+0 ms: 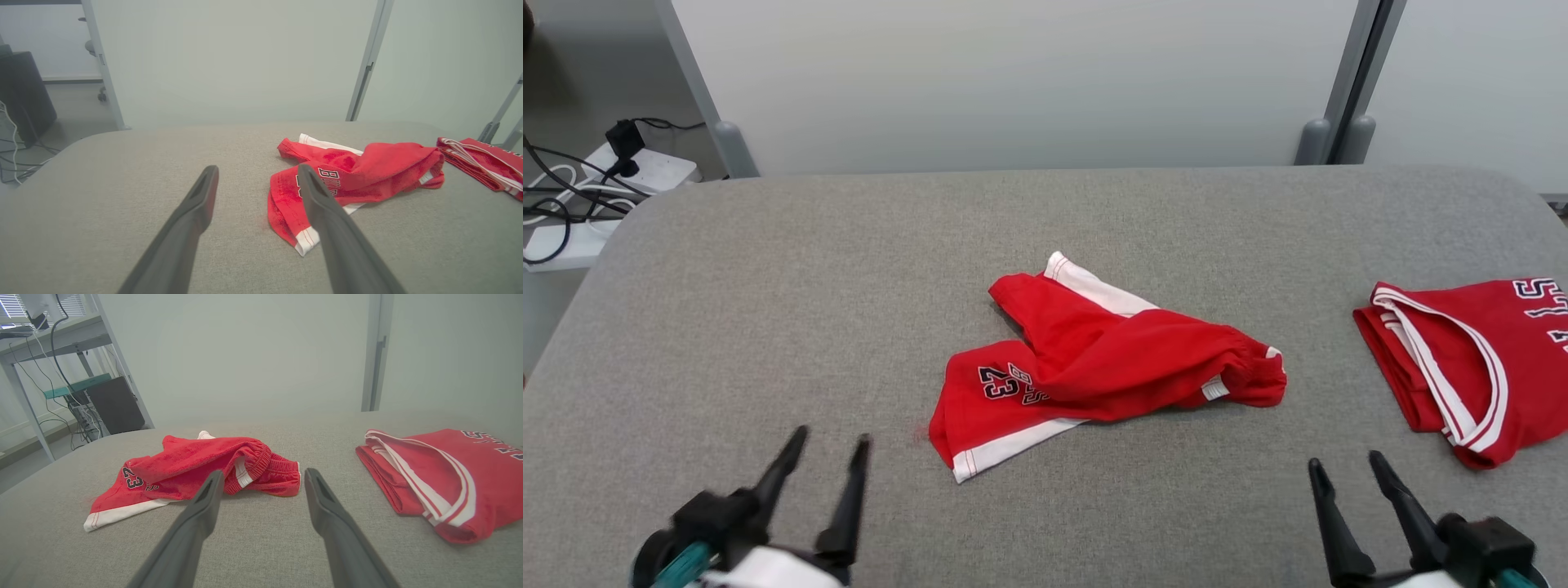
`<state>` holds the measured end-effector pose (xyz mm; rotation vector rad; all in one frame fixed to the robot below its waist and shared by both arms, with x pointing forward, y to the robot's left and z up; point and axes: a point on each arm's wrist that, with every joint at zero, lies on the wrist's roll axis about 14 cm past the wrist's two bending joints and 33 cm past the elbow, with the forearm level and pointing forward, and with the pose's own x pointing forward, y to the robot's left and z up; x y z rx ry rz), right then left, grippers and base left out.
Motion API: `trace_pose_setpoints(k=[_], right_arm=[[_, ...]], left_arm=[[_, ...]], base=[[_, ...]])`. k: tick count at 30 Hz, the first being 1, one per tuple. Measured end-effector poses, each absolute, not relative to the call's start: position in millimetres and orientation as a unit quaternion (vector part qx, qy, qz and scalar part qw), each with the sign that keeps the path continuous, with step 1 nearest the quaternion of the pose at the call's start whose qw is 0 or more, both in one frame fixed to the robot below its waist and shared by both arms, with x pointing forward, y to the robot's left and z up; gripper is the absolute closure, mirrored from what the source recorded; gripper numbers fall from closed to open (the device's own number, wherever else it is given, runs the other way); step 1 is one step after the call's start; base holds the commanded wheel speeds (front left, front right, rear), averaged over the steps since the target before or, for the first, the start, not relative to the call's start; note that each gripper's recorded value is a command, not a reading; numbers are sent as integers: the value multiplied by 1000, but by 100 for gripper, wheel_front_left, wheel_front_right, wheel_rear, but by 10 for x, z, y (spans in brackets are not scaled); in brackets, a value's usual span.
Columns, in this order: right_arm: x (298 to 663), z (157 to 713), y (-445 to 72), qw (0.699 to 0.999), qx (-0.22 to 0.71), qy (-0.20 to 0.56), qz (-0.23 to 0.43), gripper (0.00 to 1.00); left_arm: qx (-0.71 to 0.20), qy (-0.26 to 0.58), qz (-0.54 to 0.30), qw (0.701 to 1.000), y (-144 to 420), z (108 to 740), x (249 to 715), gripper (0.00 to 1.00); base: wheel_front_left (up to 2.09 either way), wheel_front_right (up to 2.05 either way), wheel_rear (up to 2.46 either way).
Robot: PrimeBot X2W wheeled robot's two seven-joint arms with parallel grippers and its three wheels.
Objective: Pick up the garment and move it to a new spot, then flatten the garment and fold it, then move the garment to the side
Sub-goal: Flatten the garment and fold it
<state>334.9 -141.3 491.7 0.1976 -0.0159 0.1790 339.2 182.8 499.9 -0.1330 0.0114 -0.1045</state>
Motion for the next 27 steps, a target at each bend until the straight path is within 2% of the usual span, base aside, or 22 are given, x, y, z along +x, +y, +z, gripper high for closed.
trace_pose_setpoints(k=[5, 7, 18, 27], right_arm=[[3573, 4702, -1235, 985, 102, 50, 129, 0], [3658, 4614, -1170, 982, 106, 70, 140, 0], [4101, 4241, -850, 966, 119, 132, 187, 0], [4267, 4075, -780, 962, 121, 149, 195, 0]], left_arm=[[-90, 75, -149, 982, 1257, 4801, 3551, 0], [-99, 105, -164, 976, 1129, 4661, 3587, 0], [-121, 218, -181, 951, 935, 4020, 3818, 0], [-126, 258, -190, 939, 858, 3762, 3827, 0]], base=[[0, 0, 0], [0, 0, 0], [0, 0, 0], [0, 0, 0]])
